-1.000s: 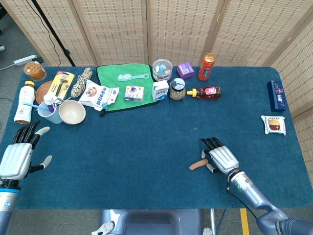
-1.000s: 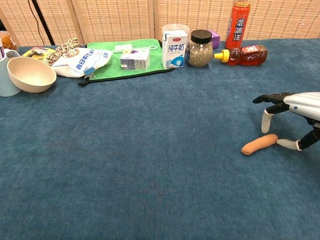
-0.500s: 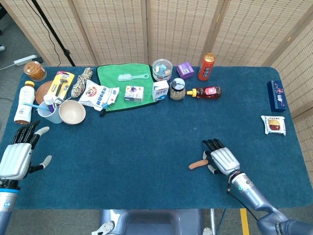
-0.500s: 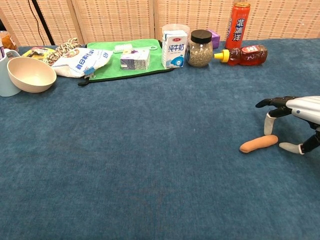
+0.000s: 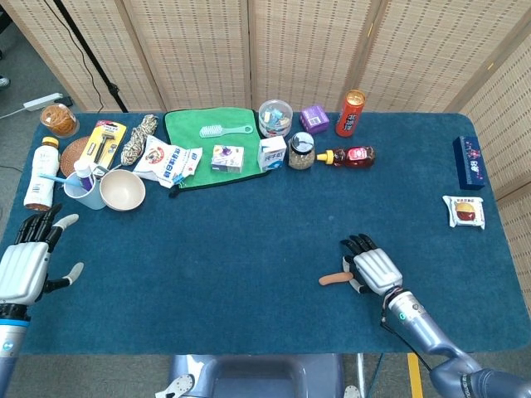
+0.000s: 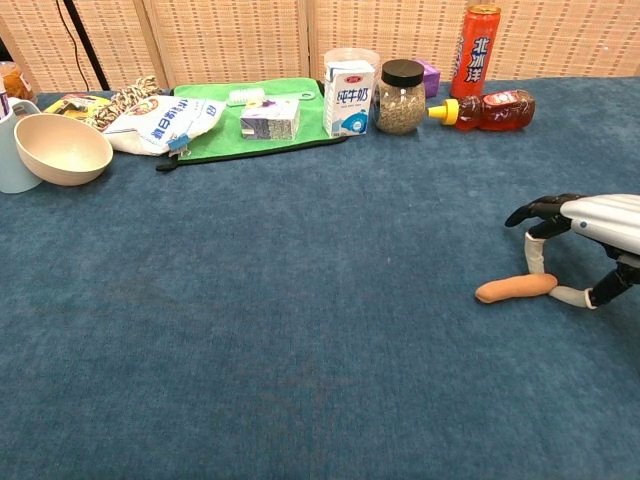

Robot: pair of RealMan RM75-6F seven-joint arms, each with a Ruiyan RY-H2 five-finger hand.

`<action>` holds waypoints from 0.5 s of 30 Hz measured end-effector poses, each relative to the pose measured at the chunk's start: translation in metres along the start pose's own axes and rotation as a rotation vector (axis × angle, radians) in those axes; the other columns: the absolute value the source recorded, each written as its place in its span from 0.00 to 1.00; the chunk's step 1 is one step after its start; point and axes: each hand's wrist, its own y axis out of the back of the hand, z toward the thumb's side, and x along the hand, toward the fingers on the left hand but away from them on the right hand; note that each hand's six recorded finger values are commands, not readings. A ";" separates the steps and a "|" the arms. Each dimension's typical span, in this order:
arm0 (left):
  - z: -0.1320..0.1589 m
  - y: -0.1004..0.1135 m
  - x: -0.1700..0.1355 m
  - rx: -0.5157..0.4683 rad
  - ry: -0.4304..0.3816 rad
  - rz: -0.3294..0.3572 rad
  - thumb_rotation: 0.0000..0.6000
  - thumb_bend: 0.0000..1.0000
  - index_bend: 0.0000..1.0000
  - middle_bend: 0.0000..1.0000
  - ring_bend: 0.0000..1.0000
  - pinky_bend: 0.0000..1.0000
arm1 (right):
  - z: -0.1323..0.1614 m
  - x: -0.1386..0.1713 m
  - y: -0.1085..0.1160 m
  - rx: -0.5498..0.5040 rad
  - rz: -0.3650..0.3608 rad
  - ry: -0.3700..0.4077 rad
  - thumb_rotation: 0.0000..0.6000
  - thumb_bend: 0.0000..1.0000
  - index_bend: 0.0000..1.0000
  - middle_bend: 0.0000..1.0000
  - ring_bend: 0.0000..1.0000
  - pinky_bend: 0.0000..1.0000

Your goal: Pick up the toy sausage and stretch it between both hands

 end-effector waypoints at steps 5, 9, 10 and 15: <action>-0.002 0.000 0.000 0.001 0.005 0.001 1.00 0.26 0.18 0.03 0.01 0.02 | 0.001 0.000 0.002 -0.020 -0.025 -0.005 1.00 0.45 0.64 0.24 0.00 0.03; -0.002 -0.001 0.001 0.006 0.001 -0.006 1.00 0.26 0.18 0.03 0.03 0.02 | 0.002 0.000 0.006 -0.058 -0.048 -0.015 1.00 0.48 0.66 0.26 0.01 0.05; -0.002 -0.002 0.001 0.008 -0.002 -0.009 1.00 0.26 0.18 0.03 0.03 0.02 | 0.002 0.000 0.007 -0.070 -0.054 -0.021 1.00 0.48 0.67 0.26 0.02 0.06; 0.004 -0.006 0.005 0.016 -0.029 -0.023 1.00 0.26 0.18 0.03 0.03 0.02 | 0.001 0.004 0.011 -0.130 -0.074 -0.048 1.00 0.51 0.68 0.27 0.03 0.07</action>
